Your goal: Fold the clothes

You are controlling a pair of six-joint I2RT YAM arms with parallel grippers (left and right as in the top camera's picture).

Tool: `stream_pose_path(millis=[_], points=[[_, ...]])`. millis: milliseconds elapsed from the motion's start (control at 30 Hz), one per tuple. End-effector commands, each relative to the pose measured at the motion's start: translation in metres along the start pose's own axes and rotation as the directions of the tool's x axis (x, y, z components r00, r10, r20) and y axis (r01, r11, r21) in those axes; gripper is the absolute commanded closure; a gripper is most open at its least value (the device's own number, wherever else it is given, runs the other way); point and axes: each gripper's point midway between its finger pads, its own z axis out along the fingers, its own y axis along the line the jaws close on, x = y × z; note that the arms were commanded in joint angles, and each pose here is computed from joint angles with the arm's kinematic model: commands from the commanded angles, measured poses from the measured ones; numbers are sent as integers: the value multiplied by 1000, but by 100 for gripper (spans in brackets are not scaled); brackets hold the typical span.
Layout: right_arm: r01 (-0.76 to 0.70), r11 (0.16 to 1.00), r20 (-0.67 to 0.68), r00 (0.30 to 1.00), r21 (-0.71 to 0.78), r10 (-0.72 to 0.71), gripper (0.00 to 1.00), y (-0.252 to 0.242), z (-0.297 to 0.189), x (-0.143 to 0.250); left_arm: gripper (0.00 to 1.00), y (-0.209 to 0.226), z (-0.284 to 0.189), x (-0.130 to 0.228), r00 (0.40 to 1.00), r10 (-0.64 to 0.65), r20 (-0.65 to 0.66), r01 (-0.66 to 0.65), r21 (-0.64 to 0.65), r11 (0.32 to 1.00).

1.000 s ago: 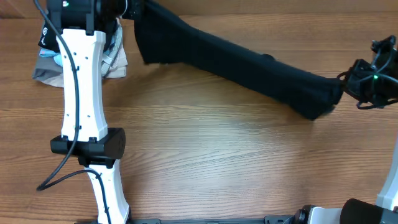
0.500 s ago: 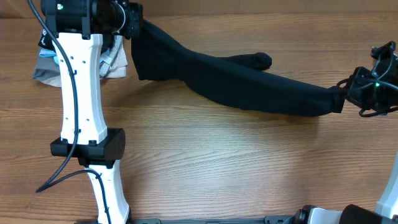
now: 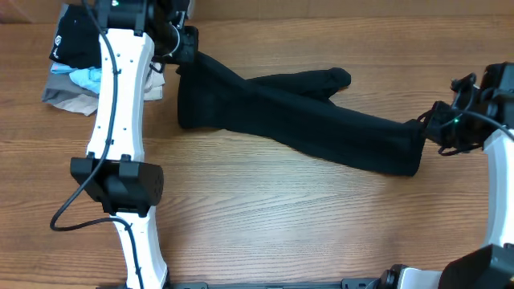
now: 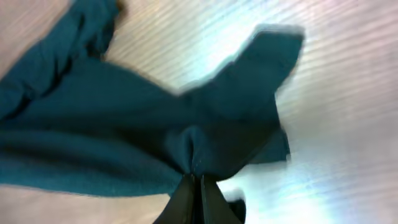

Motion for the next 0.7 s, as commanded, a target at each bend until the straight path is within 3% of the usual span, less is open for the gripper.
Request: stream_pose_path(millis=[0, 300, 500, 533, 633, 667], points=[[-13, 999, -21, 1000, -34, 13, 96, -7, 36, 6, 96, -3, 14, 4, 1000, -9, -12, 9, -7, 1000], [-30, 998, -18, 999, -62, 29, 96, -13, 109, -10, 96, -14, 51, 15, 999, 15, -50, -15, 5, 1000], [41, 995, 80, 996, -93, -33, 94, 3, 127, -35, 96, -14, 56, 14, 999, 18, -42, -17, 6, 1000], [56, 994, 105, 993, -99, -45, 87, 7, 127, -41, 96, -14, 56, 13, 999, 18, -39, -18, 6, 1000], [74, 990, 135, 989, -118, -58, 36, 16, 119, -54, 96, -14, 56, 11, 999, 19, -31, -19, 6, 1000], [66, 990, 126, 991, -125, -50, 28, 19, 116, -55, 96, -14, 56, 11, 999, 20, -31, -19, 6, 1000]])
